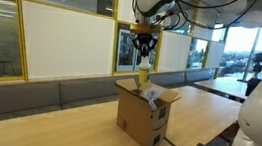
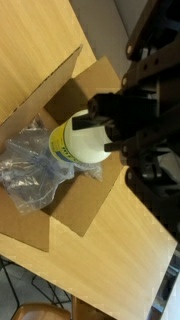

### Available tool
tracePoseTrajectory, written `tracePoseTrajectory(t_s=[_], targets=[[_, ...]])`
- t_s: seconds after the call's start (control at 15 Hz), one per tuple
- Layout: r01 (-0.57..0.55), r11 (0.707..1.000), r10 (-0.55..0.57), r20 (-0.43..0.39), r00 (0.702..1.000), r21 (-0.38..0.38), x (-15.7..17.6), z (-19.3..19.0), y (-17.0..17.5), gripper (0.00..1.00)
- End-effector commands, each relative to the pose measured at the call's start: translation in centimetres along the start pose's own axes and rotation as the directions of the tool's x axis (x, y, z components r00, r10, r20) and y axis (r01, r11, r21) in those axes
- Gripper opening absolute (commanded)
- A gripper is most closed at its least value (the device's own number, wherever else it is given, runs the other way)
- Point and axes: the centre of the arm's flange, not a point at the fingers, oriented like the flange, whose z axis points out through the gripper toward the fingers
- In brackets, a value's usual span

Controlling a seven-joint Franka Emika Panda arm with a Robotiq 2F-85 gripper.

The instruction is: Remove all the plastic bags and the spray bottle from the table and put them in the box

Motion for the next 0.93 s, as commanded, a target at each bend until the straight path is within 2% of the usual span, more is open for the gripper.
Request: tracePoseTrajectory(t_s=[0.0, 0.27, 0.53, 0.87], targets=[[-0.005, 1.0, 0.005, -0.006, 1.0, -0.02, 2.0, 2.5, 3.1, 0.17], [-0.007, 0.998, 0.011, 0.079, 0.997, -0.058, 2.7, 9.1, 5.9, 0.17], [0.043, 0.994, -0.026, 0.175, 0.984, -0.097, 2.3, 16.2, 7.3, 0.17], [0.206, 0.971, -0.157, 0.335, 0.929, -0.118, 1.6, 23.9, 7.6, 0.18]])
